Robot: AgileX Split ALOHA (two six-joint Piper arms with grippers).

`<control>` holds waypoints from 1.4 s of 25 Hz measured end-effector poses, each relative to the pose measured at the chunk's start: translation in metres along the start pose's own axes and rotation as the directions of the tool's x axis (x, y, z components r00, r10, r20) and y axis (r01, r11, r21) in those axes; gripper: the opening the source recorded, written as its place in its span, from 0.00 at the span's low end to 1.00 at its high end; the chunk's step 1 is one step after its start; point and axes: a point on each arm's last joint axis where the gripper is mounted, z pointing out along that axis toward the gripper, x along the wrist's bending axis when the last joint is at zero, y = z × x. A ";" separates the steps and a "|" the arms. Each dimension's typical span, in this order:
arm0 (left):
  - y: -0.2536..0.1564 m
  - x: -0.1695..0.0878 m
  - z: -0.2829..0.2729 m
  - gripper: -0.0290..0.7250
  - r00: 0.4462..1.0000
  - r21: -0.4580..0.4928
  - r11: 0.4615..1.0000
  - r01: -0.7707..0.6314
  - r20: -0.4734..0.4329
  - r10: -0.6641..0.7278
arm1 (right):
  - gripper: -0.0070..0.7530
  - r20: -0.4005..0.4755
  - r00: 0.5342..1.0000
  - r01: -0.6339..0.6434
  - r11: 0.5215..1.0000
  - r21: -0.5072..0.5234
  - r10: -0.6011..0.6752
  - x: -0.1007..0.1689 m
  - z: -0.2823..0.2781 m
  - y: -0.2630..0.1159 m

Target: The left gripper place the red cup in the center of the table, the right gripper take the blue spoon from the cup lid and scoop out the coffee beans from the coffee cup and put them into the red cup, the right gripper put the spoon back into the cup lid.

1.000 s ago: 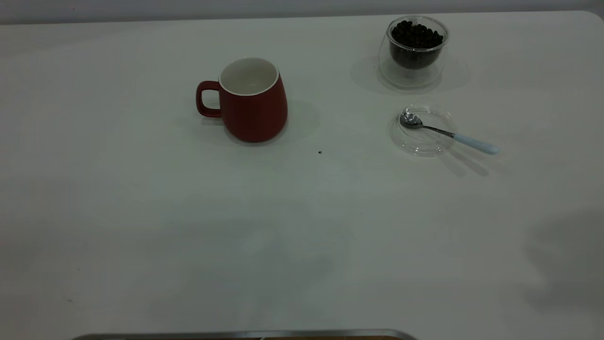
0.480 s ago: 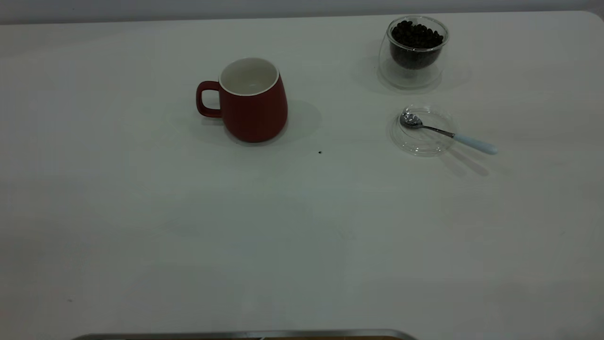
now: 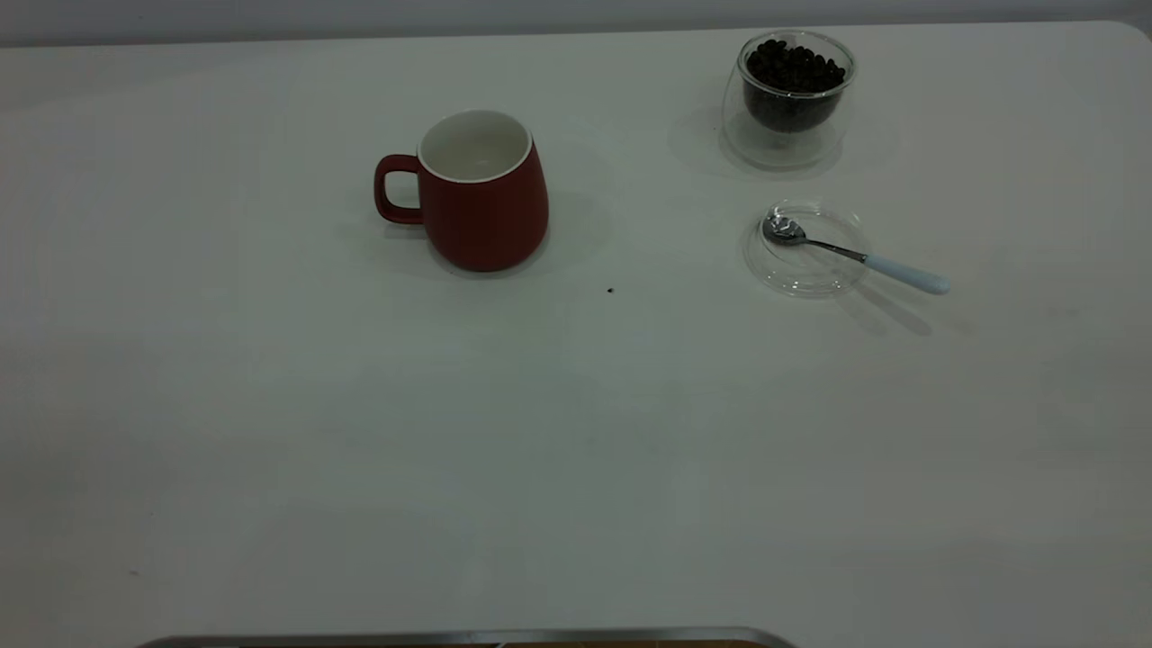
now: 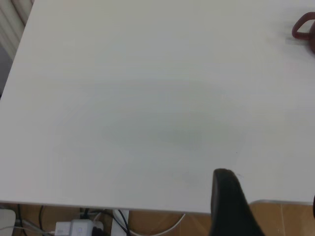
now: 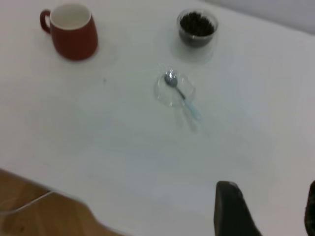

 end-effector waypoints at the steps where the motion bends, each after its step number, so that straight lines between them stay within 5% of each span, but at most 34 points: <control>1: 0.000 0.000 0.000 0.66 1.000 0.000 1.000 0.000 0.000 0.000 | 0.53 0.014 1.000 0.002 1.000 -0.007 -0.002 0.000 0.001 -0.005; 13: 0.000 0.000 0.000 0.66 1.000 0.000 1.000 -0.001 0.000 0.001 | 0.53 0.221 0.958 -0.183 0.983 -0.006 0.180 -0.019 0.019 -0.027; 35: 0.000 0.000 0.000 0.66 1.000 0.000 1.000 -0.002 0.000 0.002 | 0.53 0.237 0.956 -0.179 0.984 0.005 0.173 -0.021 0.020 -0.028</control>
